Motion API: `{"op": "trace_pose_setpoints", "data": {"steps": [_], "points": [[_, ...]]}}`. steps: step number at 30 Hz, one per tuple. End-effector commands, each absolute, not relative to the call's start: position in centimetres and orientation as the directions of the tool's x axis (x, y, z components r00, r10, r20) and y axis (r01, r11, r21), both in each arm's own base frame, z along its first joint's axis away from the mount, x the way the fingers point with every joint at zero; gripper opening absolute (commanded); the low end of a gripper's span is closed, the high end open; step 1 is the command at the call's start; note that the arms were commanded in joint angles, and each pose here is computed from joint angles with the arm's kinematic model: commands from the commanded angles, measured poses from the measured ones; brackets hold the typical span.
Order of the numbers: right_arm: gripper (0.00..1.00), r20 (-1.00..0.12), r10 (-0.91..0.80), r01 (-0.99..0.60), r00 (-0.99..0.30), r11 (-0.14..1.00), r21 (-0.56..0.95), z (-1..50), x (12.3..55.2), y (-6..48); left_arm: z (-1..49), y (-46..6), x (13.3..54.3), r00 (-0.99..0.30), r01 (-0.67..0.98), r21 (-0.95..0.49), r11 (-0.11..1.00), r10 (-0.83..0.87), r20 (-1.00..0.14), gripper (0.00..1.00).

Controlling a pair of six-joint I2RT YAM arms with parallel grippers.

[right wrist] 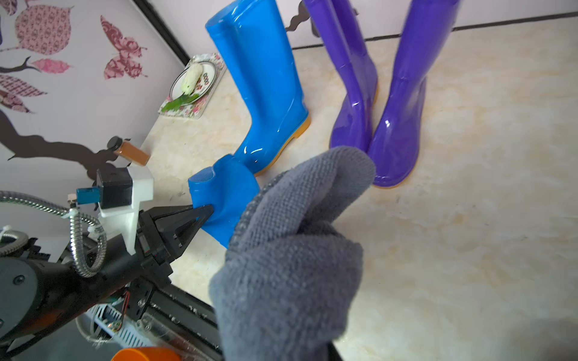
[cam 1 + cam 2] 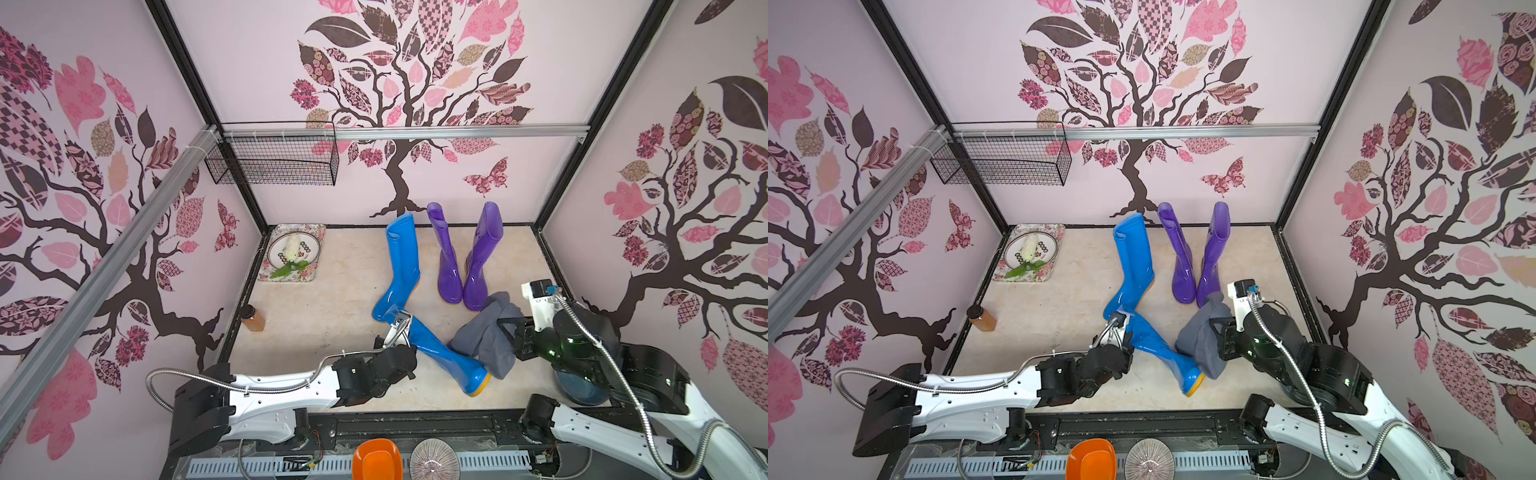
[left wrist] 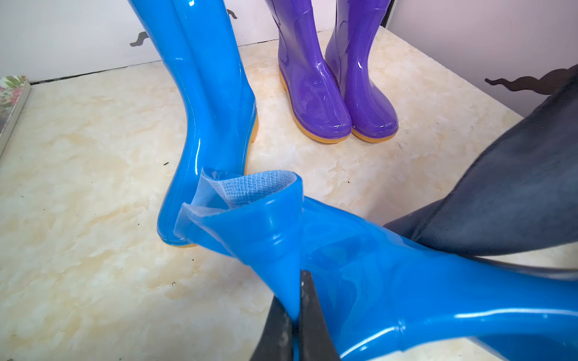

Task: Wipe the rubber boots with a cloth
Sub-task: Adjust the rubber boot at the center of the board, then wipe the dirt off the rubber boot.

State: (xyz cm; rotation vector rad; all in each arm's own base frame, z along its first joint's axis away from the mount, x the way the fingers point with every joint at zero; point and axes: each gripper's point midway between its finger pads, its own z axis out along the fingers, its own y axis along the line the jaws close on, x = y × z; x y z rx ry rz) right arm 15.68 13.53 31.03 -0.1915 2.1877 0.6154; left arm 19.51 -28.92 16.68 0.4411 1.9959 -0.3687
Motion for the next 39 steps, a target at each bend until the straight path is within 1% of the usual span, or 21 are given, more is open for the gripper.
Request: {"op": "trace_pose_setpoints", "data": {"steps": [1,6,10,13,17,19,23,26,28,30,32,33,36,38,39], "points": [[0.00,-0.753,0.115,-0.434,-0.648,0.757,0.489,33.0,14.9,16.6,16.2,-29.1,18.4,-0.401,0.510,-0.087,0.856,0.147,-0.904,0.00],[0.00,-0.700,0.122,-0.416,-0.704,0.728,0.545,30.5,14.1,17.2,15.4,-27.2,18.6,-0.372,0.485,-0.061,0.873,0.143,-0.917,0.00],[0.00,-0.654,0.077,-0.426,-0.753,0.701,0.572,26.8,13.6,18.8,13.8,-25.8,19.3,-0.390,0.431,-0.063,0.900,0.123,-0.912,0.00],[0.00,-0.650,0.043,-0.406,-0.759,0.748,0.524,23.2,14.8,19.4,13.1,-25.4,20.2,-0.392,0.399,-0.058,0.915,0.113,-0.913,0.00],[0.00,-0.644,0.005,-0.400,-0.765,0.781,0.481,20.0,16.0,20.5,14.5,-26.0,21.6,-0.367,0.371,-0.096,0.924,0.051,-0.929,0.00],[0.00,-0.643,0.011,-0.380,-0.766,0.799,0.466,18.8,16.7,20.7,15.3,-26.4,22.3,-0.346,0.354,-0.087,0.931,0.044,-0.937,0.00],[0.00,-0.677,0.008,-0.339,-0.736,0.862,0.378,18.2,18.6,20.0,17.6,-27.7,23.5,-0.281,0.339,-0.053,0.939,0.048,-0.958,0.00],[0.00,-0.708,-0.030,-0.363,-0.706,0.873,0.325,18.2,19.2,20.0,17.9,-27.9,24.6,-0.251,0.312,-0.031,0.950,0.051,-0.967,0.00],[0.00,-0.694,-0.077,-0.418,-0.716,0.843,0.339,17.4,18.6,21.1,17.6,-27.8,25.4,-0.251,0.297,-0.026,0.955,0.052,-0.967,0.00],[0.00,-0.654,-0.127,-0.494,-0.746,0.763,0.416,16.3,16.9,23.1,17.4,-27.4,26.1,-0.260,0.281,-0.036,0.959,0.040,-0.965,0.00],[0.00,-0.621,-0.166,-0.547,-0.766,0.677,0.493,15.6,14.9,25.0,17.8,-27.2,26.6,-0.265,0.275,-0.075,0.958,0.000,-0.964,0.00],[0.00,-0.619,-0.188,-0.566,-0.763,0.656,0.499,15.4,14.3,25.5,17.9,-27.1,26.7,-0.264,0.272,-0.083,0.959,-0.009,-0.964,0.00],[0.00,-0.665,-0.271,-0.660,-0.696,0.607,0.443,15.8,12.0,27.5,18.2,-27.4,26.7,-0.267,0.281,-0.099,0.955,-0.021,-0.963,0.00],[0.00,-0.670,-0.298,-0.699,-0.680,0.539,0.470,16.3,10.4,29.0,18.0,-27.6,26.4,-0.287,0.291,-0.129,0.948,-0.042,-0.957,0.00],[0.00,-0.663,-0.283,-0.691,-0.693,0.526,0.496,16.3,10.3,29.5,17.8,-27.5,26.3,-0.295,0.291,-0.142,0.946,-0.052,-0.954,0.00]]}}
